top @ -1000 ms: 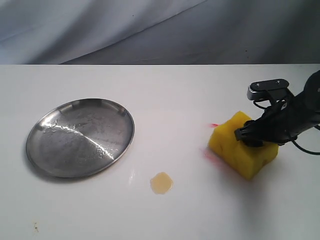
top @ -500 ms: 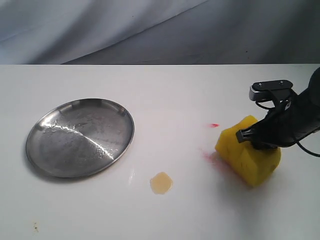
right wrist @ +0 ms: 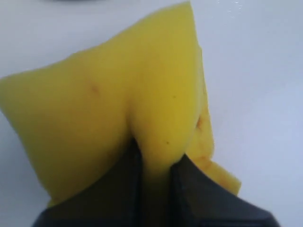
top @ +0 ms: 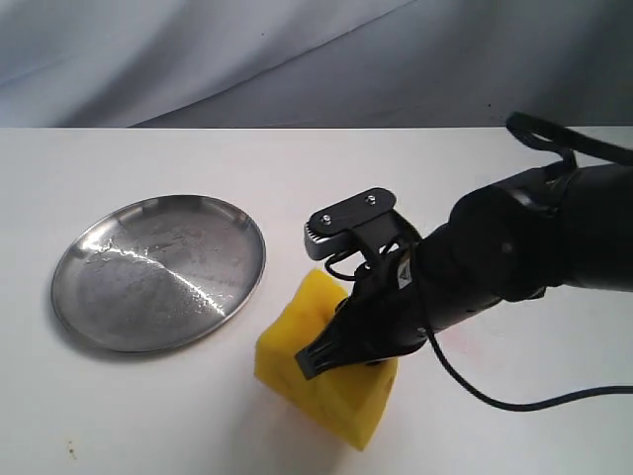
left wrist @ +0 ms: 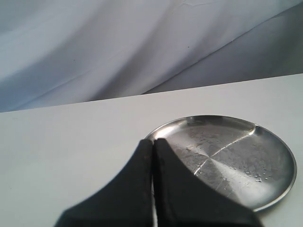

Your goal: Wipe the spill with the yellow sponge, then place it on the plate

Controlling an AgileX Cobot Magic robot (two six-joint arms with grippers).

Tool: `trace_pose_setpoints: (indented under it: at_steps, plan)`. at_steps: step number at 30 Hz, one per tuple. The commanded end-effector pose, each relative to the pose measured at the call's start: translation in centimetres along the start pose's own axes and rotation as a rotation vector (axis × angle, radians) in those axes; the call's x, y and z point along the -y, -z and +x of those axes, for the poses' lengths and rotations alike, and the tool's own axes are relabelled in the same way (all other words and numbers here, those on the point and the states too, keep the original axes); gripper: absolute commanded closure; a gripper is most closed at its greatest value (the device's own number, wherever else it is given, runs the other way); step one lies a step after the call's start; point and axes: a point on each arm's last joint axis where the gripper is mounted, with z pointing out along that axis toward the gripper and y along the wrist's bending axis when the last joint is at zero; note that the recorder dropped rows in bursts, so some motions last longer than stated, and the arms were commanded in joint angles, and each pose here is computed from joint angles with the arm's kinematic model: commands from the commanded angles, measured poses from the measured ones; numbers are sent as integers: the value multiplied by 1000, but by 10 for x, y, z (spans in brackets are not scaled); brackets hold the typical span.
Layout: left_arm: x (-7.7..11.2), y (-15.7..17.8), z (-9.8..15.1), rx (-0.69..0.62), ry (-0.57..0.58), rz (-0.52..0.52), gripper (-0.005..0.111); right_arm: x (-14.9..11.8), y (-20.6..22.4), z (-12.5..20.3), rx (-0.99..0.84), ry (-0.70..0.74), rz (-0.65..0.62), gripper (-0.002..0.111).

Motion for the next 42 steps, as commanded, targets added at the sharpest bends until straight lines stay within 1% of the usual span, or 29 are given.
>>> trace_pose_setpoints:
  at_steps: [1,6,9,10,11,12,13,14,15,16,17,18,20,21,22,23,24,25,29,32,35,37,42]
  plan:
    - [0,0,-2,13,7,-3,107,-12,-23,-7,-56,27,-9,108]
    - [0,0,-2,13,7,-3,107,-10,-59,-17,-165,42,12,108]
    - [0,0,-2,13,7,-3,107,-4,-75,-21,-211,46,79,108]
    - [0,0,-2,13,7,-3,107,3,-79,-23,-224,50,155,108]
    - [0,0,-2,13,7,-3,107,8,-80,-24,-230,52,206,108]
    - [0,0,-2,13,7,-3,107,19,-80,-24,-231,56,304,108]
    - [0,0,-2,13,7,-3,107,24,-78,-24,-239,49,343,108]
    - [0,0,-2,13,7,-3,107,38,-74,-23,-259,56,418,108]
    - [0,0,-2,13,7,-3,107,47,-73,-23,-276,44,444,108]
    - [0,0,-2,13,7,-3,107,63,-69,-20,-316,-1,479,108]
    - [0,0,-2,13,7,-3,107,74,-65,-17,-356,-31,505,108]
    - [0,0,-2,13,7,-3,107,79,-63,-15,-380,-40,515,108]
    - [0,0,-2,13,7,-3,107,78,-62,-10,-444,-29,486,108]
    - [0,0,-2,13,7,-3,107,67,-65,-7,-474,-20,406,108]
    - [0,0,-2,13,7,-3,107,59,-66,-6,-485,-3,356,108]
    - [0,0,-2,13,7,-3,107,43,-70,-5,-481,8,286,108]
    - [0,0,-2,13,7,-3,107,31,-72,-5,-471,24,249,108]
    - [0,0,-2,13,7,-3,107,11,-75,-4,-461,52,195,108]
    - [0,0,-2,13,7,-3,107,-32,-79,0,-438,92,47,108]
    - [0,0,-2,13,7,-3,107,-50,-81,1,-397,119,8,108]
    - [0,0,-2,13,7,-3,107,-53,-83,-3,-352,117,3,108]
    - [0,0,-2,13,7,-3,107,-46,-83,-9,-327,99,22,108]
    - [0,0,-2,13,7,-3,107,-16,-84,-37,-319,8,79,108]
